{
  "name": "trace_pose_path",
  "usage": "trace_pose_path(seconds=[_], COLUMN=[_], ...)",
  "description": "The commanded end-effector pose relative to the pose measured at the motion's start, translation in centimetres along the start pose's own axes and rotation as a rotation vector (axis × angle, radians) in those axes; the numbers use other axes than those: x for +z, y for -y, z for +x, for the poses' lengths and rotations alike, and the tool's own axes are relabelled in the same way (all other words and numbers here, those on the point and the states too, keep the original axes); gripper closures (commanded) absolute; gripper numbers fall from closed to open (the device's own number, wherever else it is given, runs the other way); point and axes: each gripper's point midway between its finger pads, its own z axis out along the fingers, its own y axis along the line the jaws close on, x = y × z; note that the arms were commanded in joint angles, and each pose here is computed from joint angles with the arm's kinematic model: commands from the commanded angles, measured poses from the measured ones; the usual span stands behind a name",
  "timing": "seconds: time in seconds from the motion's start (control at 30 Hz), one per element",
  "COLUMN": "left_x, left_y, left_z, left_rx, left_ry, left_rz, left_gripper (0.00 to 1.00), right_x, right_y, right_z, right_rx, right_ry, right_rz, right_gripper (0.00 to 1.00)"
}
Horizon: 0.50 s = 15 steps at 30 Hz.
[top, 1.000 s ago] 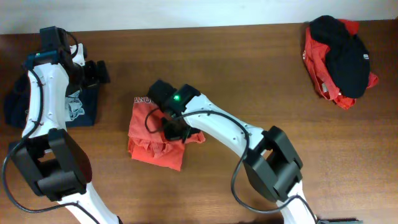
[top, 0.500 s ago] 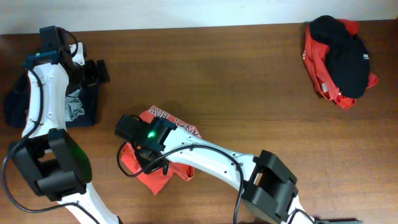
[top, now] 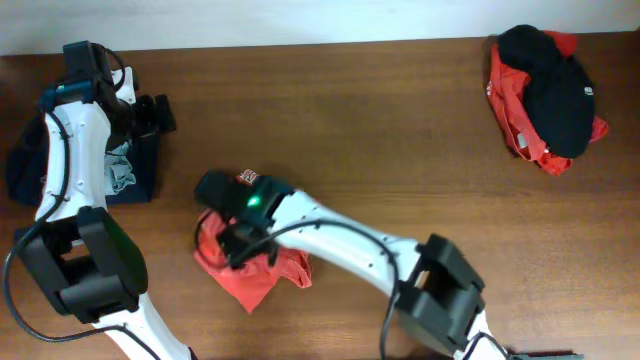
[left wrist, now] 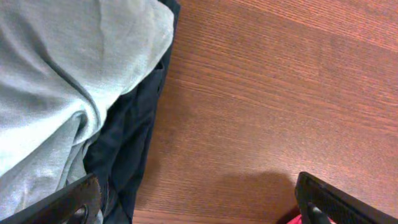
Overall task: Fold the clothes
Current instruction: 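Release the bundle and raise the right gripper to the upper right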
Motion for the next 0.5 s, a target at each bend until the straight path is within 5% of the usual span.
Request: trace_pose_path(seconds=[0.0, 0.27, 0.47], left_x=[-2.1, -2.4, -2.3], left_y=[0.7, 4.0, 7.6], left_z=[-0.8, 1.5, 4.0], left_rx=[0.004, 0.135, 0.218], left_ry=[0.043, -0.042, -0.127], left_rz=[0.017, 0.191, 0.226], left_gripper=[0.01, 0.01, 0.01], right_x=[-5.9, -12.3, -12.6], right_y=[3.3, 14.4, 22.5], right_z=[-3.2, -6.8, -6.3], right_rx=[0.014, 0.195, 0.29], right_ry=[0.146, 0.277, 0.247], right_rz=[-0.023, -0.083, -0.083], right_gripper=[0.15, 0.03, 0.01])
